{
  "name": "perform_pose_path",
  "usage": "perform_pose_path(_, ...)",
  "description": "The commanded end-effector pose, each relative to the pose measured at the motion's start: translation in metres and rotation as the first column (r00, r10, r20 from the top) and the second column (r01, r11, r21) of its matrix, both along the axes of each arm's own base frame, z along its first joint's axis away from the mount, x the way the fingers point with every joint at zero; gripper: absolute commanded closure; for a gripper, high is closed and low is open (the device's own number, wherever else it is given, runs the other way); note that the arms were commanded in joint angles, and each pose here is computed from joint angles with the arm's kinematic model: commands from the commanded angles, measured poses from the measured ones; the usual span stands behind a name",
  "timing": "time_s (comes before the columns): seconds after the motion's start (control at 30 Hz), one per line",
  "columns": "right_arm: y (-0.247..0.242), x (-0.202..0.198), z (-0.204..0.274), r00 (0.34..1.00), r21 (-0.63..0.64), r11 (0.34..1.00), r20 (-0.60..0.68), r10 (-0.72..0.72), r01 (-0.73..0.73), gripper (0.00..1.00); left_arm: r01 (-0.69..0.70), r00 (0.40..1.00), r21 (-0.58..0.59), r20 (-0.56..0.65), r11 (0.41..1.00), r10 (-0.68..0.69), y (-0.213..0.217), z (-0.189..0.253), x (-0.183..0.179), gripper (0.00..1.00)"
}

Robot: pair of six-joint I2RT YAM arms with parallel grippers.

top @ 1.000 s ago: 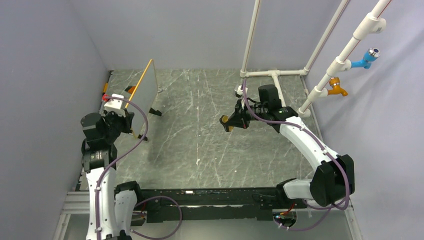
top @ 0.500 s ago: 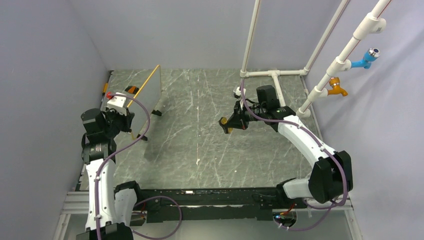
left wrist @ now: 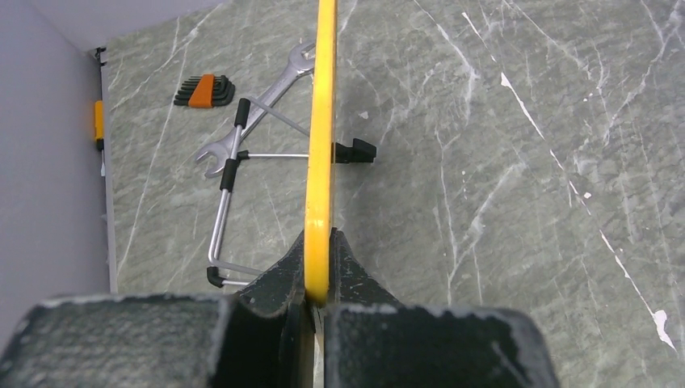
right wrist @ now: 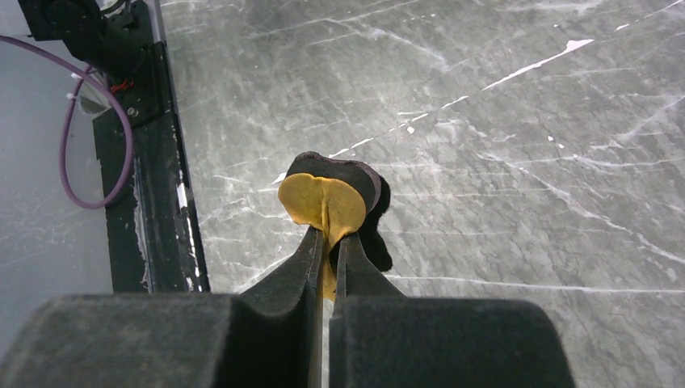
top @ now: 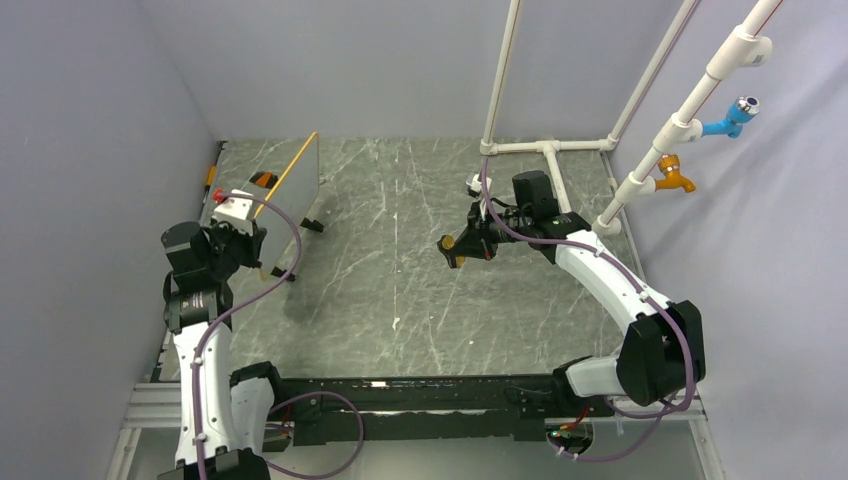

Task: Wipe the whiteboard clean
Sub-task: Place the whiteboard on the whiteboard stand.

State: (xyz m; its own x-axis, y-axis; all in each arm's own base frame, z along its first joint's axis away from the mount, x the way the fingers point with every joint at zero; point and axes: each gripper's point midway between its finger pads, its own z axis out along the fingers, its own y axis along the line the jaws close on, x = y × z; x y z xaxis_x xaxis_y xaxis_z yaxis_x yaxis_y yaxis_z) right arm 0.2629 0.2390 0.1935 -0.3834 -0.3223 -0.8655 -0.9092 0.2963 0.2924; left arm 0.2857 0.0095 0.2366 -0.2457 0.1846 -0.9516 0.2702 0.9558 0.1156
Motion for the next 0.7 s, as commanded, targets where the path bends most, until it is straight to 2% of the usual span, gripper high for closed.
perform_pose_path(0.0,0.003,-0.002,0.003,0.999,0.025,0.999,0.03,0.041,-0.042,1.0,0.048,0.976,0.075,0.207,0.996,-0.063,-0.006,0.051,0.006,1.0)
perform_pose_path(0.67,0.003,-0.003,0.004,0.998,0.027,0.998,0.03,0.048,-0.048,1.0,0.034,0.987,0.077,0.155,0.996,-0.045,0.002,0.02,0.014,1.0)
